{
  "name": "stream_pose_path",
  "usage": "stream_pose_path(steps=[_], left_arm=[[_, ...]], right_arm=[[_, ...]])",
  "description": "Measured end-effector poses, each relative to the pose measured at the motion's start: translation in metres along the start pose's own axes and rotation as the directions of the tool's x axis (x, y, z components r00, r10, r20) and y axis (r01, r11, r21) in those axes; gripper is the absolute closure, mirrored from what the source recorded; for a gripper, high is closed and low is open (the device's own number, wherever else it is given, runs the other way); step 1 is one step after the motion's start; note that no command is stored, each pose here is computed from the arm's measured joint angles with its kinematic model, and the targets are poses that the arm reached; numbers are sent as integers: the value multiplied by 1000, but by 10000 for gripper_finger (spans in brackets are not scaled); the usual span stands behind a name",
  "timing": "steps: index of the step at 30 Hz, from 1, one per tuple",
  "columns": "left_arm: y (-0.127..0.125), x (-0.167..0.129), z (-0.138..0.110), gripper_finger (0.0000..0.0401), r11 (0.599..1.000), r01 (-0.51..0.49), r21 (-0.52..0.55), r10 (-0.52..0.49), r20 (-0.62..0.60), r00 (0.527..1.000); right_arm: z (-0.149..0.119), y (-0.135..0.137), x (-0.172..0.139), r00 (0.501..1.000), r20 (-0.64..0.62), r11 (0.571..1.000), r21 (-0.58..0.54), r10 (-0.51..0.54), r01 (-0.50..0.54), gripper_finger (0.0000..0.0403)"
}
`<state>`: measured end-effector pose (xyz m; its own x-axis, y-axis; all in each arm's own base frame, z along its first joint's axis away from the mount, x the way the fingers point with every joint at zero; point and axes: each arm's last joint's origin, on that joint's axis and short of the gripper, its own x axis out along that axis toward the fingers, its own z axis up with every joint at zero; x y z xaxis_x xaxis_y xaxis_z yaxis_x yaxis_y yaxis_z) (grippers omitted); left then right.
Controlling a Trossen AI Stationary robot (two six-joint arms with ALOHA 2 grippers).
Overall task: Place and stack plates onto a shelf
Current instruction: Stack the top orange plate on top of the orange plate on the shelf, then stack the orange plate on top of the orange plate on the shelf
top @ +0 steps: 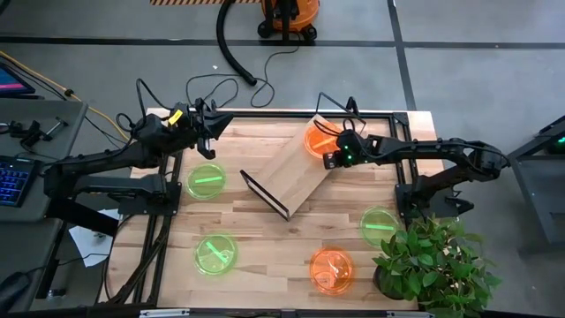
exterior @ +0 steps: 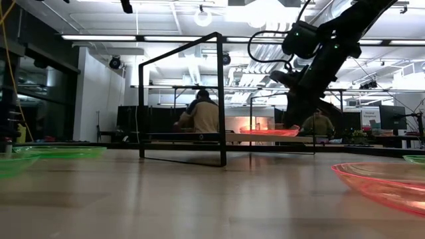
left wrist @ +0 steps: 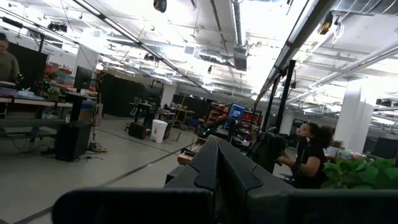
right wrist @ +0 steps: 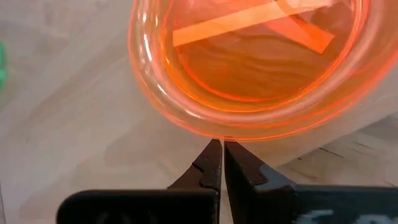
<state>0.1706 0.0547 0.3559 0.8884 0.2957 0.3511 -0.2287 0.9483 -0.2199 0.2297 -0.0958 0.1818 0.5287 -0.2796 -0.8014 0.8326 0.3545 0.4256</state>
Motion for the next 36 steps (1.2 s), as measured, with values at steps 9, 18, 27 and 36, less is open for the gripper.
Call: stream_pose_path(steps=[9,18,27,36], left_arm=[[0,0,0,401,1000,-2,0,2,1,1000],[0,0,0,401,1000,-4,0,4,1,1000],[0,0,0,401,1000,-4,-2,4,0,1000],[0,0,0,401,1000,-4,-2,4,0,1000]], right_arm=[[2,0,0,999,41,999,48,-16,14,403],[8,9,-34,983,92,982,-117,161,-150,403],[10,12,-88,909,142,901,-256,393,-350,403],[9,10,-103,882,170,882,-267,440,-389,403]])
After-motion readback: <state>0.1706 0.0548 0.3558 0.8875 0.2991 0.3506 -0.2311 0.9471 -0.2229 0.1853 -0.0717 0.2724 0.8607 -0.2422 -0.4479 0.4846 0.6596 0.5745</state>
